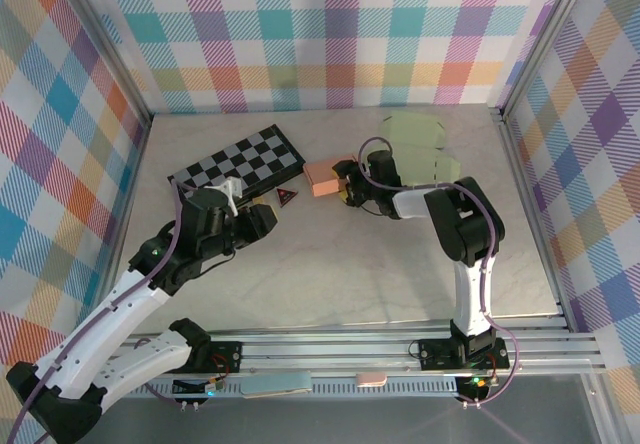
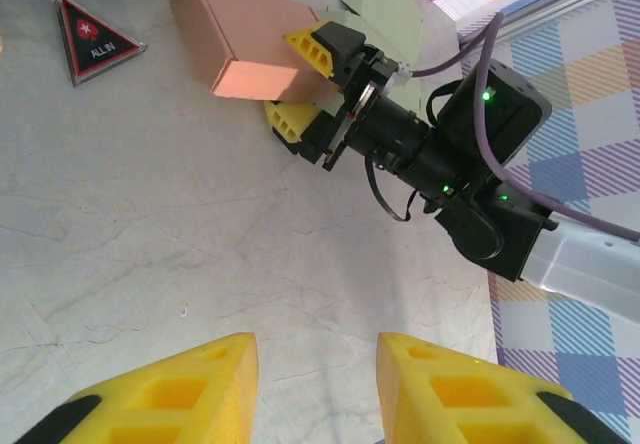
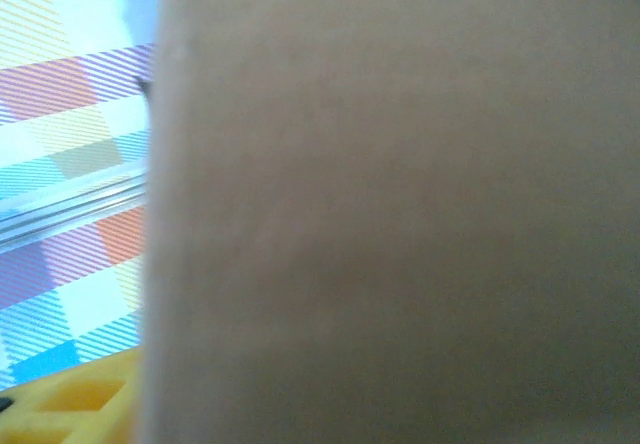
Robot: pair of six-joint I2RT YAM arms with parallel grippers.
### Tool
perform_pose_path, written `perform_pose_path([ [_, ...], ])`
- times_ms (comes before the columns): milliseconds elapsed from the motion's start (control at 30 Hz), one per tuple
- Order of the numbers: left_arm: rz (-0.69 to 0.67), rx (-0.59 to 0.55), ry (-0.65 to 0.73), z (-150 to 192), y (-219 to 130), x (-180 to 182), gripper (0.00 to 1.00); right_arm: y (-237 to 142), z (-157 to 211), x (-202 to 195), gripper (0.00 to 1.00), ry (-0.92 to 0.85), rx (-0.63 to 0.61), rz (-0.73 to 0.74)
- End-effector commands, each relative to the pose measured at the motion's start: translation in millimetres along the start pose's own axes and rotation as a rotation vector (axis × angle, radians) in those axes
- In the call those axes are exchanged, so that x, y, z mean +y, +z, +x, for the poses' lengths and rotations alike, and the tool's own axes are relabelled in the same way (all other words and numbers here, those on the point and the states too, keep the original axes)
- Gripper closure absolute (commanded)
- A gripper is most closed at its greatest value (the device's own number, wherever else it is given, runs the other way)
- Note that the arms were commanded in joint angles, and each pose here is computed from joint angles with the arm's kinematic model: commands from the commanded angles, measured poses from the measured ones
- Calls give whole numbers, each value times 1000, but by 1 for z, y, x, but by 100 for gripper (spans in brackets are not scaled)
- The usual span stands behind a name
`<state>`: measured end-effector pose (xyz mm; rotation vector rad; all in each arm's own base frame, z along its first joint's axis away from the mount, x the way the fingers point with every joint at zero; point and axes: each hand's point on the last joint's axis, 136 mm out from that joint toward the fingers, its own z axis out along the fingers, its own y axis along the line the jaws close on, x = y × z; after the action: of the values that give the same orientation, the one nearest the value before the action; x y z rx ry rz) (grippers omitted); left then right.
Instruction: Fold the paper box
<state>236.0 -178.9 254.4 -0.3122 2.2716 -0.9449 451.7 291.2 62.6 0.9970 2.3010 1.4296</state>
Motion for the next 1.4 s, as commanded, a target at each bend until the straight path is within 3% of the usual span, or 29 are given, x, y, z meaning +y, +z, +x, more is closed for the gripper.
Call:
perform_pose_path([
  [0,-3,5,-15,-2,9,2,64,-13,15,0,32,56,60,105],
  [167,11,28,-10,-2,23,-4,63,-44,25,5,29,85,92,232],
  [333,39,58,-4,-2,40,-13,61,-104,2,20,28,-13,-17,280],
  [533,122,83,0,-6,67,-32,61,-183,-51,23,31,-27,-224,168],
  [833,199,166,-18,-1,113,-51,63,-262,-145,-28,34,97,-485,61],
  [1067,219,198,-23,5,137,-59,63,-257,-193,-54,37,178,-495,-9],
  [1367,253,198,-20,8,147,-70,63,-234,-221,-76,40,317,-519,-64],
])
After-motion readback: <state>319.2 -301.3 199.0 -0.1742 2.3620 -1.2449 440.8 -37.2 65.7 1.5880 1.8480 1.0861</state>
